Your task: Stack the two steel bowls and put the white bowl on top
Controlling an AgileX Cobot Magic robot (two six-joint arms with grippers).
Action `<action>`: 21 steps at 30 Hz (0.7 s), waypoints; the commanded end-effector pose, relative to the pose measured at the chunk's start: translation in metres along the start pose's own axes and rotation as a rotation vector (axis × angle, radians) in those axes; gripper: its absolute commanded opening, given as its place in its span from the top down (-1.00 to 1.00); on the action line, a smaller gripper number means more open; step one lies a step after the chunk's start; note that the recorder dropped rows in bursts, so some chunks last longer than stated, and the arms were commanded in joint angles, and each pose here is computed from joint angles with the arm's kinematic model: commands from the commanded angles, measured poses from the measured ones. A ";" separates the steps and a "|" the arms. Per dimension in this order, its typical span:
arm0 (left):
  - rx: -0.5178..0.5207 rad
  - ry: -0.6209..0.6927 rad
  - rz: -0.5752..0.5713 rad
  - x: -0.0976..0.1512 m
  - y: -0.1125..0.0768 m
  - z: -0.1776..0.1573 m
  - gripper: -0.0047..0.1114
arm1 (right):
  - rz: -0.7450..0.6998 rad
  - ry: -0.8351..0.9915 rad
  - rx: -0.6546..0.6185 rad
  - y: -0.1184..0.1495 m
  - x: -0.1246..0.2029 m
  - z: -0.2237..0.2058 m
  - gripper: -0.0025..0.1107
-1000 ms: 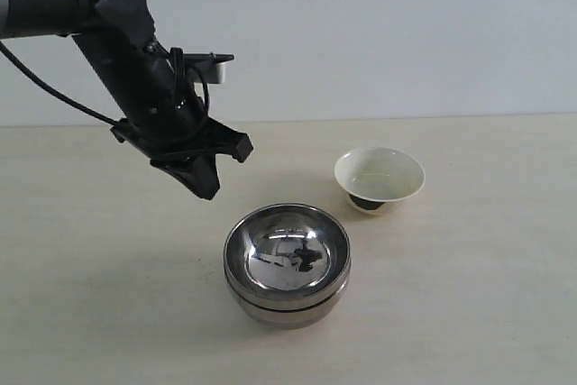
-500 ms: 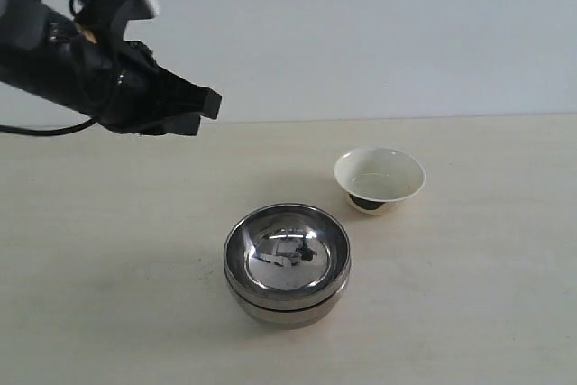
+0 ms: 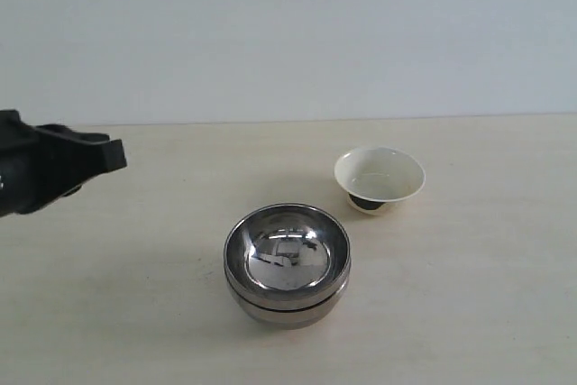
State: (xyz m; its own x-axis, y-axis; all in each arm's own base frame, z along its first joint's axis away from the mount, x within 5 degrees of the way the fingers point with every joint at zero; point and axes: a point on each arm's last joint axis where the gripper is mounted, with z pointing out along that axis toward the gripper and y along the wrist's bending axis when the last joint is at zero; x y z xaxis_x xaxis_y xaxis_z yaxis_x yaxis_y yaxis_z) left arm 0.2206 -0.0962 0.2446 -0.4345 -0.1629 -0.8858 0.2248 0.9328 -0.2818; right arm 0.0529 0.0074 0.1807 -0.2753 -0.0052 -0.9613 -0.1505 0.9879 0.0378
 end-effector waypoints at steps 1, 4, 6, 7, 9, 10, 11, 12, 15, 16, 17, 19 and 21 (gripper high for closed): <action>-0.032 -0.100 -0.123 0.027 0.017 -0.010 0.85 | -0.004 -0.009 0.006 0.000 -0.001 0.000 0.96; 0.068 -0.193 -0.162 0.053 0.023 -0.026 0.85 | -0.004 -0.009 0.006 0.000 -0.001 0.000 0.96; 0.151 -0.224 -0.150 0.063 0.021 -0.034 0.85 | -0.004 -0.009 0.006 0.000 -0.001 0.000 0.96; 0.154 -0.219 -0.139 0.066 0.021 -0.036 0.85 | -0.004 -0.009 0.006 0.000 -0.001 0.000 0.96; 0.137 -0.171 -0.136 0.070 0.023 -0.035 0.85 | -0.004 -0.009 0.006 0.000 -0.001 0.000 0.96; 0.137 -0.141 -0.124 0.073 0.022 -0.034 0.85 | -0.004 -0.009 0.006 0.000 -0.001 0.000 0.96; 0.143 -0.131 -0.129 0.074 0.022 -0.034 0.85 | -0.004 -0.009 0.006 0.000 -0.001 0.000 0.96; 0.160 -0.120 -0.110 0.075 0.020 -0.034 0.85 | -0.004 -0.009 0.006 0.000 -0.001 0.000 0.96; 0.173 -0.117 -0.083 0.075 0.019 -0.035 0.85 | -0.004 -0.009 0.006 0.000 -0.001 0.000 0.96; 0.172 -0.118 -0.071 0.075 0.019 -0.035 0.85 | -0.004 -0.009 0.006 0.000 -0.001 0.000 0.96; 0.172 -0.118 -0.071 0.075 0.019 -0.035 0.85 | -0.004 -0.009 0.006 0.000 -0.001 0.000 0.96; 0.172 -0.117 -0.071 0.076 0.019 -0.035 0.85 | -0.004 -0.009 0.006 0.000 -0.001 0.000 0.96; 0.172 -0.117 -0.071 0.076 0.019 -0.035 0.85 | -0.004 -0.009 0.006 0.000 -0.001 0.000 0.96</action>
State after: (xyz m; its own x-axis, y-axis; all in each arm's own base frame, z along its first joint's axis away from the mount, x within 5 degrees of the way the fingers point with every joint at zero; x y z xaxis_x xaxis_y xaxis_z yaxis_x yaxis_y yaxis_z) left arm 0.1630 -0.0805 0.1861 -0.3516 -0.2813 -0.8929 0.3451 0.8477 -0.4029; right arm 0.0529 0.0074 0.1807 -0.2753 -0.0052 -0.9613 -0.1505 0.9879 0.0378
